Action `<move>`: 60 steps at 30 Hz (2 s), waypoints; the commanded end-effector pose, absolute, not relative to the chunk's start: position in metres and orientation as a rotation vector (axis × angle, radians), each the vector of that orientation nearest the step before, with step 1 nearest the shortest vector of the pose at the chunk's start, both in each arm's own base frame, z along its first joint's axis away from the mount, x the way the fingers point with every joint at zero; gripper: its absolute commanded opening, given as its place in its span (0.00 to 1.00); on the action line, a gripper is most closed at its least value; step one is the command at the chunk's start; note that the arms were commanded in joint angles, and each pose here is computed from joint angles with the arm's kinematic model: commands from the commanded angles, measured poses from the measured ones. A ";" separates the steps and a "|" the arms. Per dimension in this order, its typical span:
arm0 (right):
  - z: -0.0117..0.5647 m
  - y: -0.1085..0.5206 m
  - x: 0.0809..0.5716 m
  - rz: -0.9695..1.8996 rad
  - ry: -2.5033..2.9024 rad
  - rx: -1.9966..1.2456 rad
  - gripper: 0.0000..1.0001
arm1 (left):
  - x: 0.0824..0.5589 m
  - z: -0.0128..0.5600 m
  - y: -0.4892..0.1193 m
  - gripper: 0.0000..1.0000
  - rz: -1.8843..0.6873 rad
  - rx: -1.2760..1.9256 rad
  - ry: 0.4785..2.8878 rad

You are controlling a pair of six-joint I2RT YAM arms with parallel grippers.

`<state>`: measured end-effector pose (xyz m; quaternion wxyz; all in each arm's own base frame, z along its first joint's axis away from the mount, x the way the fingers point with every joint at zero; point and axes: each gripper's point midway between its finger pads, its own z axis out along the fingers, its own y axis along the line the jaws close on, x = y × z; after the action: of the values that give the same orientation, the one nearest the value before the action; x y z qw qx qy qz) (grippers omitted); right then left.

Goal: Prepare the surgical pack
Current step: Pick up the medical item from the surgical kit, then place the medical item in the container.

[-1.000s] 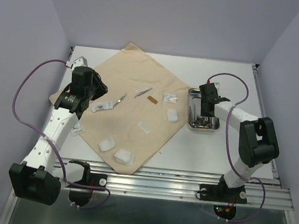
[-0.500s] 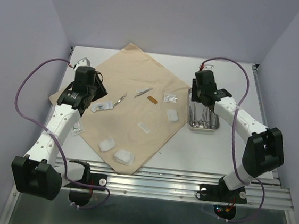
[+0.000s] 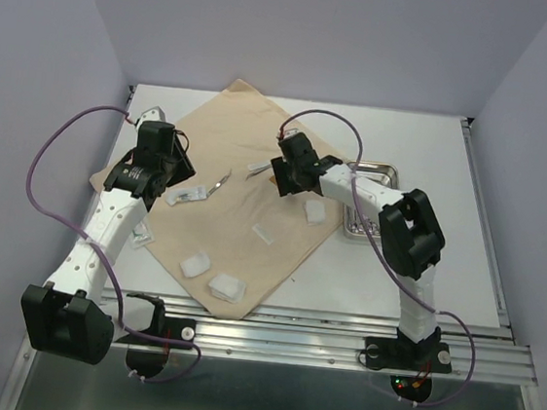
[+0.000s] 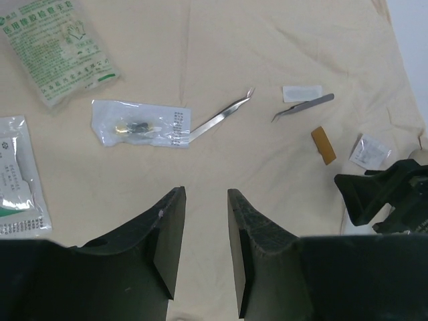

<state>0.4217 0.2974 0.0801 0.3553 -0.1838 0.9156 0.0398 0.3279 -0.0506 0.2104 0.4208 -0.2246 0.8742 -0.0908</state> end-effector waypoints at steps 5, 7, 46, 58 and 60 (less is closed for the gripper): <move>0.078 0.338 0.444 0.179 2.326 -0.579 0.61 | 0.326 0.235 -0.044 0.43 -0.209 -0.543 2.143; 0.070 0.344 0.448 0.188 2.335 -0.585 0.61 | 0.324 0.234 -0.044 0.43 -0.206 -0.544 2.145; 0.151 0.140 0.427 -0.116 2.225 -0.047 0.09 | 0.329 0.226 -0.053 0.42 -0.247 -0.502 2.170; 0.111 0.093 0.439 -0.204 2.303 0.009 0.12 | 0.329 0.224 -0.056 0.42 -0.264 -0.492 2.175; 0.105 0.094 0.443 -0.214 2.312 -0.002 0.13 | 0.328 0.224 -0.056 0.42 -0.262 -0.489 2.178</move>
<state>0.4263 0.0943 0.1076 0.3886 0.0002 0.9177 -0.0833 0.3228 -0.0558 0.2080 0.4085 -0.2059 0.8837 -0.0987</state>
